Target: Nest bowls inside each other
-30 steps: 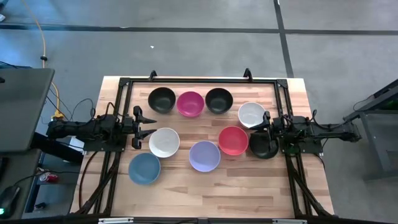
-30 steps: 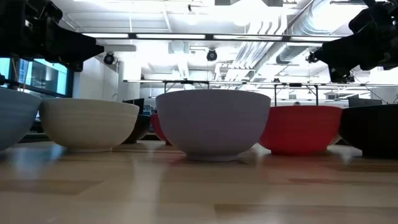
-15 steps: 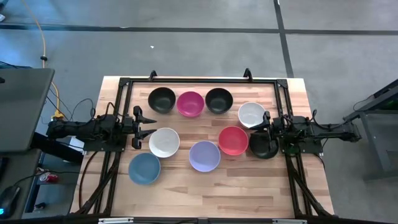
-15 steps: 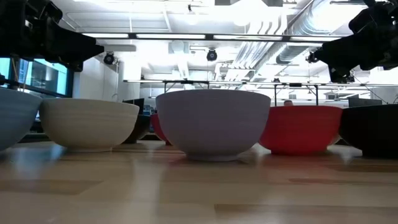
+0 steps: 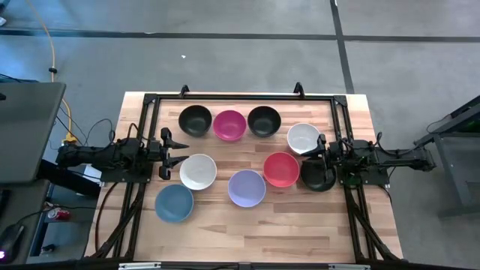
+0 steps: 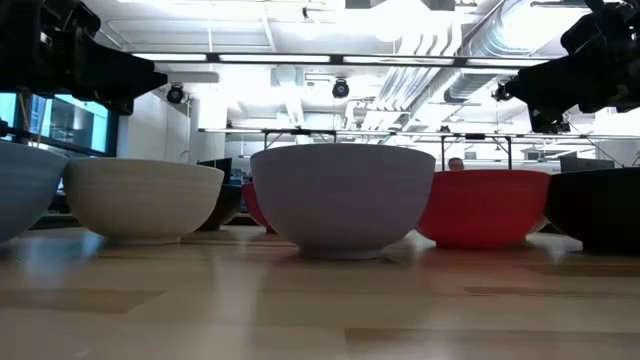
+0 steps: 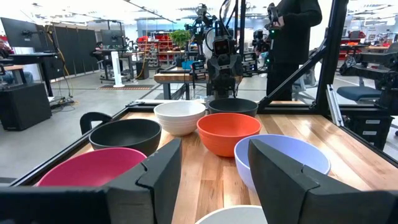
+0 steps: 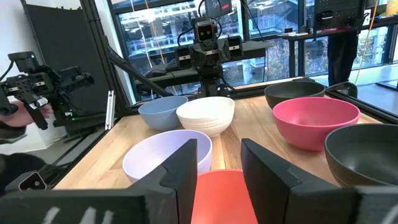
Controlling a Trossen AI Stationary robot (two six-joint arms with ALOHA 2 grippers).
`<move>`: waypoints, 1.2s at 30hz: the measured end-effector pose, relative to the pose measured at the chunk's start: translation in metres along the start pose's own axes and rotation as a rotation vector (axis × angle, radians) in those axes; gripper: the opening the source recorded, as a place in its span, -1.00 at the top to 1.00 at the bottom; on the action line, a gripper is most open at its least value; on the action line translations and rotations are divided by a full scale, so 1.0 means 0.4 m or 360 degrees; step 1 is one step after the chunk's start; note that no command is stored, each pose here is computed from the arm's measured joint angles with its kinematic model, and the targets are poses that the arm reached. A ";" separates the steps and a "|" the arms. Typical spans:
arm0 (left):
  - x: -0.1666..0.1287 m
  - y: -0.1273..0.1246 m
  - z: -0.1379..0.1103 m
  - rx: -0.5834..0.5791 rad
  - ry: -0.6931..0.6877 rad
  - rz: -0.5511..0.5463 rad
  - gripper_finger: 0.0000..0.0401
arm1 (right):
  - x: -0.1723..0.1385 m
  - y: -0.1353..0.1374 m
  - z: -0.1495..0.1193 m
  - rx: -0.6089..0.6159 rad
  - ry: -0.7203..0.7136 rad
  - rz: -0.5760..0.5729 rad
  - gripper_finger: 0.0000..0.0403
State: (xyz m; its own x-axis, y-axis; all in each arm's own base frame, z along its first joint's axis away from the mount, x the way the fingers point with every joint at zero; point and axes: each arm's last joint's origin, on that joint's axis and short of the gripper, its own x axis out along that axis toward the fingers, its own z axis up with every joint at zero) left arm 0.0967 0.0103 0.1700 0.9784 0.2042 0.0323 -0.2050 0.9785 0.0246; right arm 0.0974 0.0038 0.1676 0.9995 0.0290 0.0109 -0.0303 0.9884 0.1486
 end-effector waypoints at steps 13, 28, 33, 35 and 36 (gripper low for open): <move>0.000 -0.003 0.010 -0.0150 -0.0065 -0.0072 0.14 | 0.000 0.000 0.000 0.0001 0.0000 0.0000 0.43; 0.000 -0.003 0.011 -0.0504 -0.0059 -0.0089 0.14 | 0.000 0.001 0.007 0.0103 -0.0045 0.0002 0.43; 0.000 -0.003 0.011 -0.0508 -0.0058 -0.0087 0.14 | 0.000 0.002 0.014 0.0344 -0.0095 0.0016 0.43; 0.000 -0.002 0.011 -0.0509 -0.0062 -0.0062 0.14 | -0.001 0.003 0.024 0.0335 -0.0162 0.0024 0.43; 0.000 -0.001 0.011 -0.0509 -0.0065 -0.0040 0.14 | -0.002 0.004 0.030 0.0332 -0.0201 0.0030 0.43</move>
State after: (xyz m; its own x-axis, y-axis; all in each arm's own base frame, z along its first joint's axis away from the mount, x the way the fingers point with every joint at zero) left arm 0.0966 0.0098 0.1742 0.9799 0.1846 0.0760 -0.1555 0.9445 -0.2893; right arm 0.0965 0.0034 0.1798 0.9904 0.0155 0.1371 -0.0628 0.9353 0.3483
